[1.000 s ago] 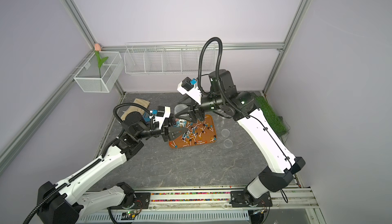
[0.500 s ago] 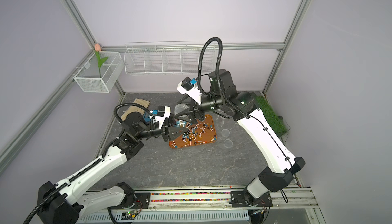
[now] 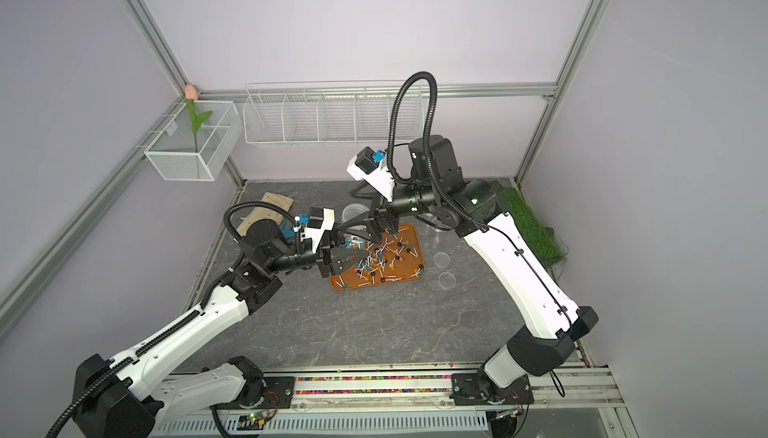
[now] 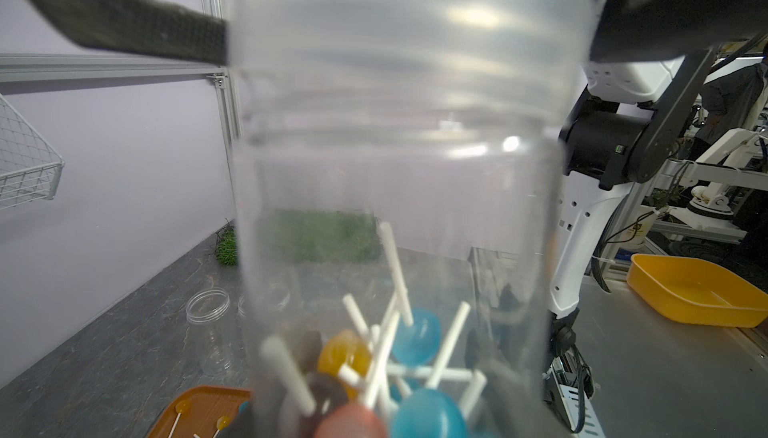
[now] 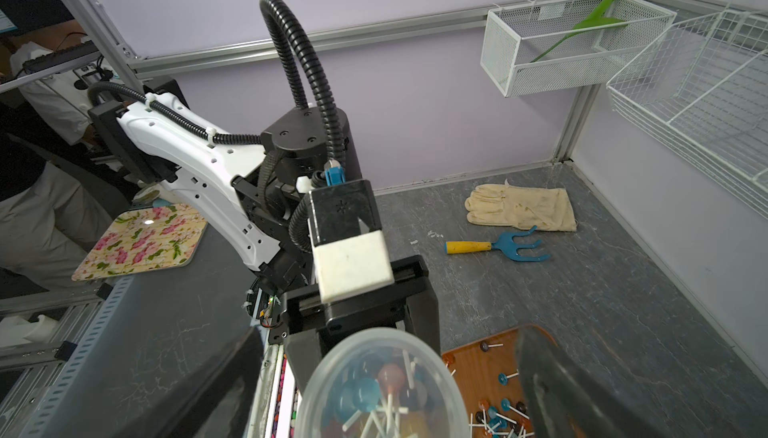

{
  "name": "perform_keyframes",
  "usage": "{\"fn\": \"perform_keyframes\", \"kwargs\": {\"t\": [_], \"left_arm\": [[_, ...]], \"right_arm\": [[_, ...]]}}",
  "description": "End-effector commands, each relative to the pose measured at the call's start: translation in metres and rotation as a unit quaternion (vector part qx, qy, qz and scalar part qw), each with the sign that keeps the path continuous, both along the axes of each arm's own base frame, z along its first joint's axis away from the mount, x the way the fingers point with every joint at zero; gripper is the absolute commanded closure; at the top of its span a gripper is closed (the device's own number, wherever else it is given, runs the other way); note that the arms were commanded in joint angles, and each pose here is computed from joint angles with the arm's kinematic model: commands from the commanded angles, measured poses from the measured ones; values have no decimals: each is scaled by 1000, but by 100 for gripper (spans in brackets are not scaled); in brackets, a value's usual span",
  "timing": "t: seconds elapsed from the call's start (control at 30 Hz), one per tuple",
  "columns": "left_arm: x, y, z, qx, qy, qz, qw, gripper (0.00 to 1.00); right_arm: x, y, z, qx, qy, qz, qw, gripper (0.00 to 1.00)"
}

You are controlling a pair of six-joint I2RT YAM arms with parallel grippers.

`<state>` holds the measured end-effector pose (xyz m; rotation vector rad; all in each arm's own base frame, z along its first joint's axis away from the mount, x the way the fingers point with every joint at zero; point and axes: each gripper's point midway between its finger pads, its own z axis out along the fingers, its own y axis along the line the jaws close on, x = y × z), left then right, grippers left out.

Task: Pour the candies out of the jar
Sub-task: Unscrew the lid from the jar.

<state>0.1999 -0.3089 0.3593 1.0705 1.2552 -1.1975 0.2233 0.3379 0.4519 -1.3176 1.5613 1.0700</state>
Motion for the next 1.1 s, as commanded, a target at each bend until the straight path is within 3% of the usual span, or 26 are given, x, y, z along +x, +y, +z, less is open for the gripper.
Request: {"fn": "perform_keyframes", "kwargs": {"t": [0.0,0.77,1.07], "left_arm": [[-1,2,8,-14,-8,4,1000,45],[9,3,6,-17,-2,31,999,46],[9,4,5,-17,-3,33,999,45]], "right_arm": [[2,-7,16,18,-17,-35,999,4],[10,-5,1,20,-28,-142,989,0],[11,1,0,21,-29,-137,990,11]]}}
